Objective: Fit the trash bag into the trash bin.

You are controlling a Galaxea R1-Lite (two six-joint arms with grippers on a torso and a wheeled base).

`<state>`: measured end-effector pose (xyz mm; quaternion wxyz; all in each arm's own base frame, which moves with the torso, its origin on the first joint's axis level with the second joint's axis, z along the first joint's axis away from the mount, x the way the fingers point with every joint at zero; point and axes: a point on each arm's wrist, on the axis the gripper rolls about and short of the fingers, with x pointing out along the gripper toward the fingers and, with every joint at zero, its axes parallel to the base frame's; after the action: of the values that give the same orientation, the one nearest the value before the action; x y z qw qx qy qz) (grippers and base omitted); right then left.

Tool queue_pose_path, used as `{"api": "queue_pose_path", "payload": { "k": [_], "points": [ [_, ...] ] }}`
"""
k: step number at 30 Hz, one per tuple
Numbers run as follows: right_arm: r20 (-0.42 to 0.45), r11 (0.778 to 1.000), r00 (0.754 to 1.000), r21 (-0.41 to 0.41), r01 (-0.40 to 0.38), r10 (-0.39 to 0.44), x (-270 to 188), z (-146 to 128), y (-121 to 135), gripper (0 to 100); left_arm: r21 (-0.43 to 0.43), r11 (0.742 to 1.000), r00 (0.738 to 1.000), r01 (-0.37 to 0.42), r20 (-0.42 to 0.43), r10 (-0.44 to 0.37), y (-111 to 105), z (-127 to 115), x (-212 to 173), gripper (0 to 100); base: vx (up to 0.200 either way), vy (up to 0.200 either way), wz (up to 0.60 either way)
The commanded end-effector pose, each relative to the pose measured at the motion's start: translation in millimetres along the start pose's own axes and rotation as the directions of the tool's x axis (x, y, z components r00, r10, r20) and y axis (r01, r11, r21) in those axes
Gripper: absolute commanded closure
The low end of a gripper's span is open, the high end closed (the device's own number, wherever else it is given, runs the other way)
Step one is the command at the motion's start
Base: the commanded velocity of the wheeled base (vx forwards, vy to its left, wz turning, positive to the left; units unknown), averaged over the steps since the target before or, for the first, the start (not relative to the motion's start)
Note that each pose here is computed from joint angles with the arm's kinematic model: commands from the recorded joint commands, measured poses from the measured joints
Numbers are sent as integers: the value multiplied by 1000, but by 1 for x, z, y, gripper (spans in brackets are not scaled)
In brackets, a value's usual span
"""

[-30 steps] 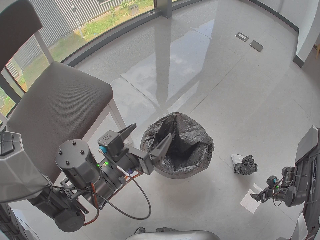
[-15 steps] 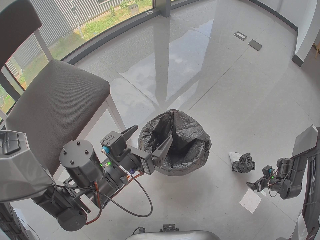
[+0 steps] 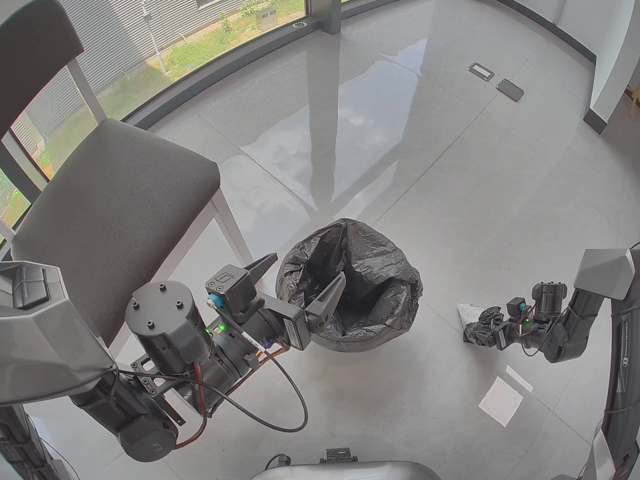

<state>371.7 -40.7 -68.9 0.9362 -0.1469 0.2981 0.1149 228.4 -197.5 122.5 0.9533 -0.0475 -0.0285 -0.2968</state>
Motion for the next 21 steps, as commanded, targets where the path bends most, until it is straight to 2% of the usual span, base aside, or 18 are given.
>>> {"api": "queue_pose_path", "payload": {
  "k": [1, 18, 19, 21],
  "points": [
    [19, 1000, 1000, -11, 0, 0, 9, 11, -2, 0, -1, 1000, 1000, -1, 6, 1, 0, -2, 1, 0, 0, 0, 0],
    [-51, 1000, 998, -1, -25, 25, 18, 13, -4, 0, -3, 1000, 1000, -1, 7, 1, 0, -1, 1, 0, 0, 0, 0],
    [-54, 1000, 998, 0, -26, 26, 18, 12, -4, 100, -3, 1000, 1000, -1, 7, 1, 0, -1, 1, 0, 0, 0, 0],
    [-58, 1000, 998, -1, -28, 28, 18, 12, -4, 100, -4, 1000, 1000, 0, 12, 1, 0, 0, 1, 0, 0, 0, 0]
  ]
}}
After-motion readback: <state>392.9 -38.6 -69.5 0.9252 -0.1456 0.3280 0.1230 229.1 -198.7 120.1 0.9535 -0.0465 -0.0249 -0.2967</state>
